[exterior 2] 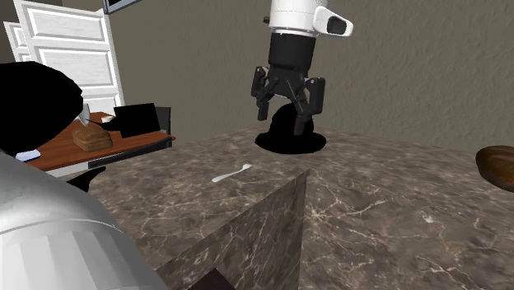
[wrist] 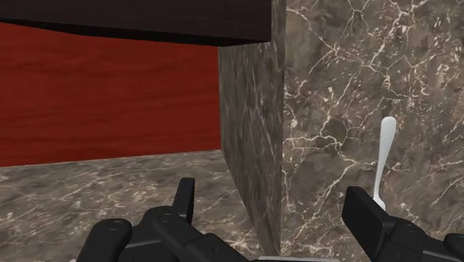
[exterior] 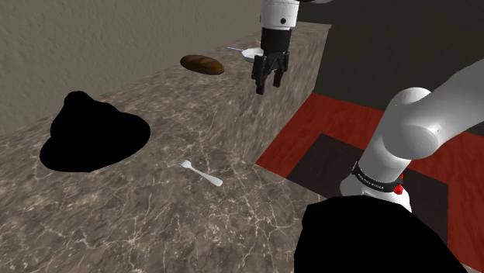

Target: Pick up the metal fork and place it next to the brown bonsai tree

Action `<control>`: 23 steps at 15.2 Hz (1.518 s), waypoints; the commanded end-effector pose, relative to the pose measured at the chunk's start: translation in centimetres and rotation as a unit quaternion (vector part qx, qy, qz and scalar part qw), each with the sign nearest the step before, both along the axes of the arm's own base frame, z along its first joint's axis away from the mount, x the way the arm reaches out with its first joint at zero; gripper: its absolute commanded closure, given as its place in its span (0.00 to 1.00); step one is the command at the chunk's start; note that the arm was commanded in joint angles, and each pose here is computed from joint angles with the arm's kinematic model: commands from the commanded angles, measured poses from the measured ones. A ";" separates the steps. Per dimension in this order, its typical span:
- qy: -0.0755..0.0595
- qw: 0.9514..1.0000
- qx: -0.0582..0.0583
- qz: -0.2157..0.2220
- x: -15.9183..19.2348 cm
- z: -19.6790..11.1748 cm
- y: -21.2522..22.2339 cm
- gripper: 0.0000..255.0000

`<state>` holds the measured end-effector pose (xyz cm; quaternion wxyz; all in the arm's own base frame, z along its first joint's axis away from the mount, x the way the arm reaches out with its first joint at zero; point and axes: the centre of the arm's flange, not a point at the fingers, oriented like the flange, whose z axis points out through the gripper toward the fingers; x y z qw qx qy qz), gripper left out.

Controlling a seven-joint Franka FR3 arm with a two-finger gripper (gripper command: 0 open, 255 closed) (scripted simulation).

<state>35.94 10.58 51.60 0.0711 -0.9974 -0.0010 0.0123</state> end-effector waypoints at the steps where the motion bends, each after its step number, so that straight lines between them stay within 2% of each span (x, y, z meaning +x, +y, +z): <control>1: 0.003 1.000 0.003 0.001 0.7 -1.6 2.2 0.00; 21: 0.037 0.999 0.029 0.017 9.7 -16.3 22.0 0.00; 23: 0.038 0.999 0.031 0.017 10.0 -17.4 23.0 0.00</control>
